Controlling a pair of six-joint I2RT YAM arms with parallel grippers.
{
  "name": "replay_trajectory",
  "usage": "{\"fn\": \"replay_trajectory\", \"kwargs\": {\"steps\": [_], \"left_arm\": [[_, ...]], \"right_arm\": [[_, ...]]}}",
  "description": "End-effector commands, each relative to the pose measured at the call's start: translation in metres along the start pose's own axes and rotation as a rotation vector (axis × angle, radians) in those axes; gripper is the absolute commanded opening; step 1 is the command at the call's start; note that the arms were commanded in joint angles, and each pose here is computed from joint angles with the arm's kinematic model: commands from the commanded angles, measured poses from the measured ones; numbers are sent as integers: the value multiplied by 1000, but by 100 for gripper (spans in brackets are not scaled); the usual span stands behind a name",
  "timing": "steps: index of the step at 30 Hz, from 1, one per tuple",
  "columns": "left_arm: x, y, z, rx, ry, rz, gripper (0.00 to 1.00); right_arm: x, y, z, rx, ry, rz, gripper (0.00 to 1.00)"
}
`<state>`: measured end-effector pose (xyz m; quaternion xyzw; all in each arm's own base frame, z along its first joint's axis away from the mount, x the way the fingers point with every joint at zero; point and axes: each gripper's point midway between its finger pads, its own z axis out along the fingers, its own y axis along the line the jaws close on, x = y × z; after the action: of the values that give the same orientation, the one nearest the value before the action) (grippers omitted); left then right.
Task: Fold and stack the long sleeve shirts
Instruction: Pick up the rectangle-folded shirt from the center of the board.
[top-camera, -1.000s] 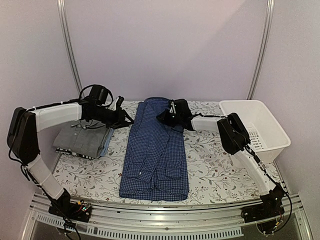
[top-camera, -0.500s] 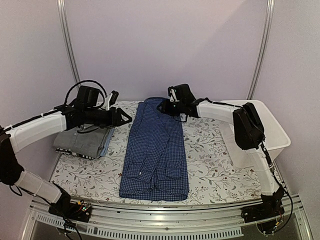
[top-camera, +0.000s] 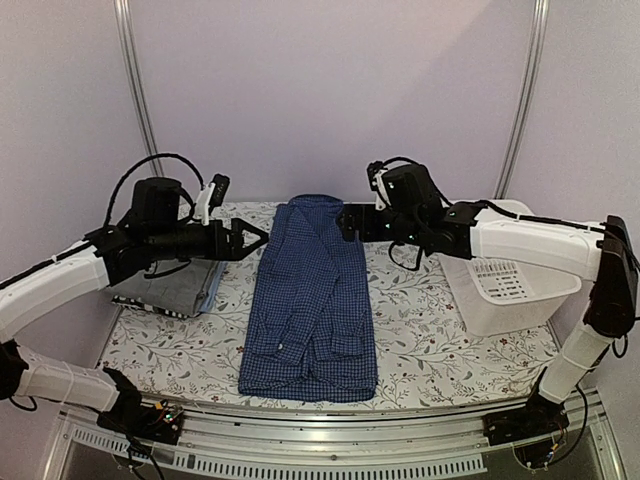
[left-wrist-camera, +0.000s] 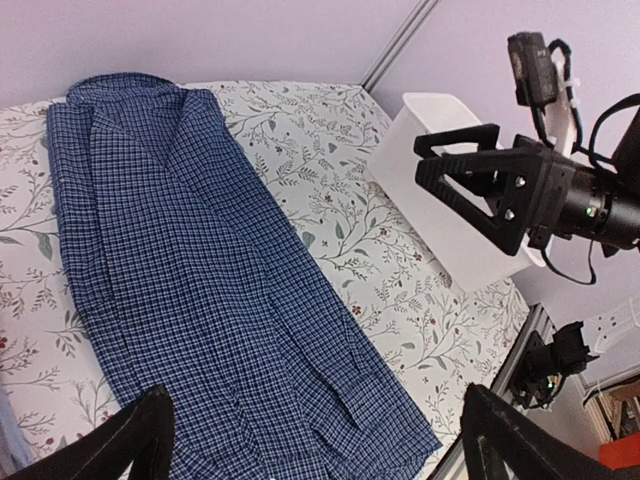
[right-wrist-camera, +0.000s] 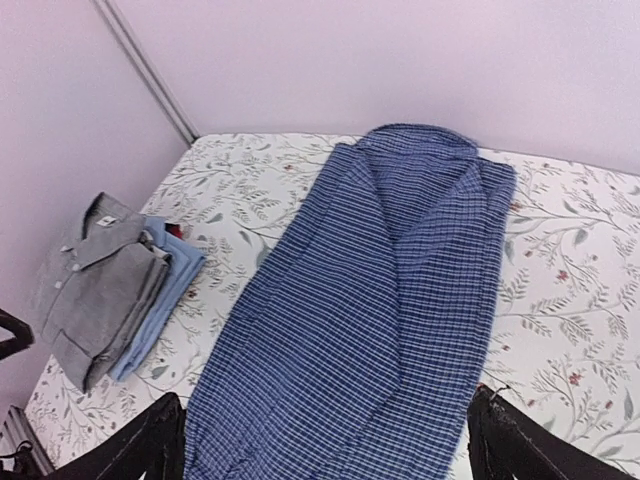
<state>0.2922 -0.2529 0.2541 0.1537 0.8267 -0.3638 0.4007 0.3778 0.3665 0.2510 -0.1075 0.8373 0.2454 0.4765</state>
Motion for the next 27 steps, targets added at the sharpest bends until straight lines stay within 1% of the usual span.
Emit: {"fn": "replay_trajectory", "kwargs": {"steps": [1,4,7,8,11,13,15,17,19,21,22,25,27], "left_arm": [[-11,4,-15,-50,-84,8,100],[-18,12,-26,-102,-137,-23,100],[-16,26,-32,-159,-178,-55,100],[-15,32,-34,-183,-186,-73,100],[-9,57,-47,-312,-206,-168,100],[-5,55,-52,-294,-228,-159,100],[0,59,-54,-309,-223,-162,100],[17,72,-52,-376,-152,-192,100],[39,78,-40,-393,-26,-200,100],[64,82,-31,-407,87,-245,100],[75,80,-27,-389,129,-253,100],[99,77,-26,-366,173,-284,100],[111,76,-29,-345,189,-301,100]], "right_arm": [[-7,-59,-43,237,-79,17,99],[-2,-84,-65,327,-120,102,99],[10,-95,-80,340,-125,153,99],[10,-94,-86,313,-141,168,99],[25,-85,-90,207,-133,137,99],[31,-82,-96,145,-153,146,99],[35,-78,-106,78,-185,191,99],[45,-75,-110,28,-178,216,99],[56,-74,-111,18,-128,243,99],[71,-69,-107,11,-55,256,99],[81,-65,-105,15,-19,254,99],[113,-54,-101,26,88,245,99],[133,-48,-100,57,139,202,99]]}}
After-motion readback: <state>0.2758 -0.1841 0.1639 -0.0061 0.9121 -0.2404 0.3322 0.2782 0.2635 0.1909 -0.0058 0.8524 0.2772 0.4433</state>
